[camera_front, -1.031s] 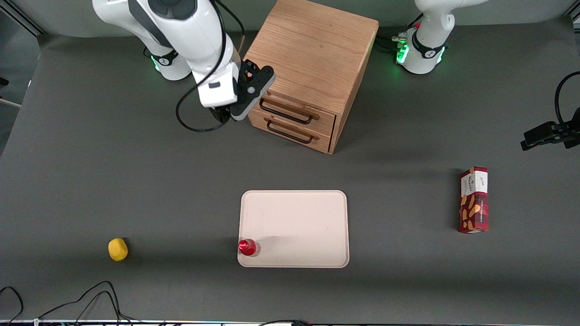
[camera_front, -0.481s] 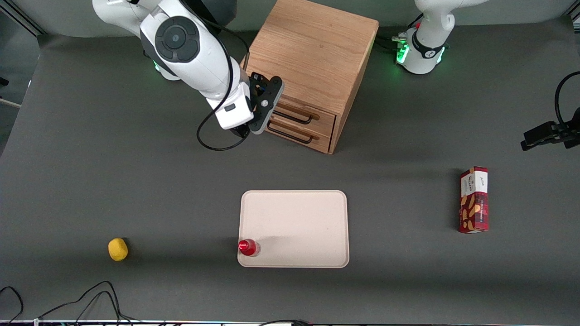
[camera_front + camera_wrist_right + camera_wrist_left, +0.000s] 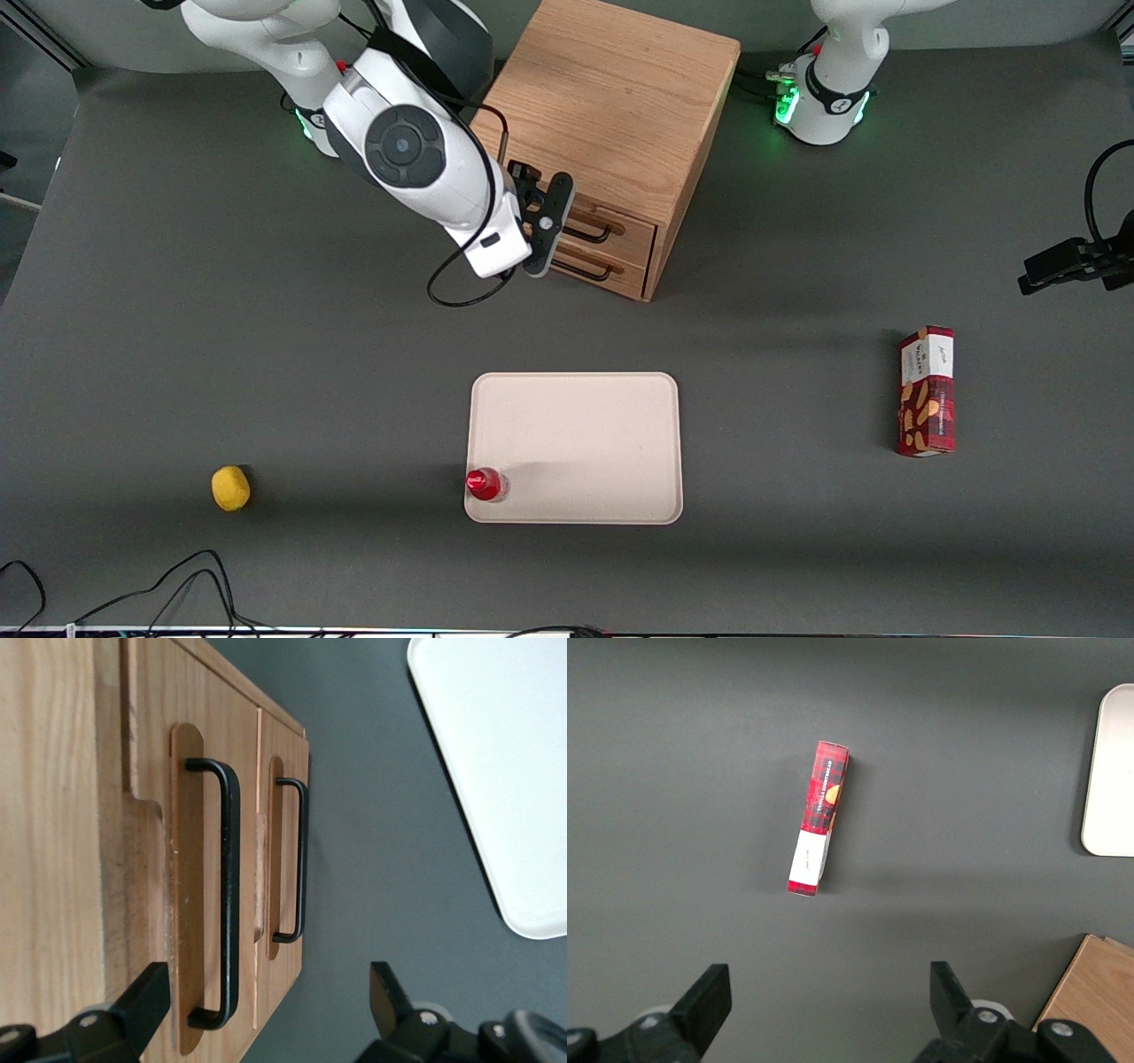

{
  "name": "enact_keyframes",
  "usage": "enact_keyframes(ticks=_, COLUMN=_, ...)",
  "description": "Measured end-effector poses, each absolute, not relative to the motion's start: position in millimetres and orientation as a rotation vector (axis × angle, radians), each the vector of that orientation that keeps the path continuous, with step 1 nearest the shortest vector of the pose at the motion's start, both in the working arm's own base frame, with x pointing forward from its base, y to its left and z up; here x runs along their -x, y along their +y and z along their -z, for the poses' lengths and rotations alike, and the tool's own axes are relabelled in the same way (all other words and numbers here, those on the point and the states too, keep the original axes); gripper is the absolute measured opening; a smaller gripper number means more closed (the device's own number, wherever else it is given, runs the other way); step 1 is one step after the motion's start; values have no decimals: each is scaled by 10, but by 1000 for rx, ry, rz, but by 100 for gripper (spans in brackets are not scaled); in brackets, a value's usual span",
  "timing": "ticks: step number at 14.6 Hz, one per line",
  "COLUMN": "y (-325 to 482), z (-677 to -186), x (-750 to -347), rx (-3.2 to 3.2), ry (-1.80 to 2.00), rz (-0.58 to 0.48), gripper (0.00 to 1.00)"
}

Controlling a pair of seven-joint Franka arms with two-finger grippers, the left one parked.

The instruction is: Open upper drawer

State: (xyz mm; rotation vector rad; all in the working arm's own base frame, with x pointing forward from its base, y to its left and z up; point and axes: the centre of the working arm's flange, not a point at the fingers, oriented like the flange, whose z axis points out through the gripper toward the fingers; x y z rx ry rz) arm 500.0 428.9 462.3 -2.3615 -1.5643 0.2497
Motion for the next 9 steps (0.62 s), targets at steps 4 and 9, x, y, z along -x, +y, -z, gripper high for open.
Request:
enact_keyframes(ticks=4, y=4325, z=-4476, x=-4992, rx=2345, ry=-1571, rz=-271, gripper=100)
enact_keyframes(ticks=9, y=4410, z=-4381, x=-4959, rx=2326, ry=-1581, rz=-265, gripper=100)
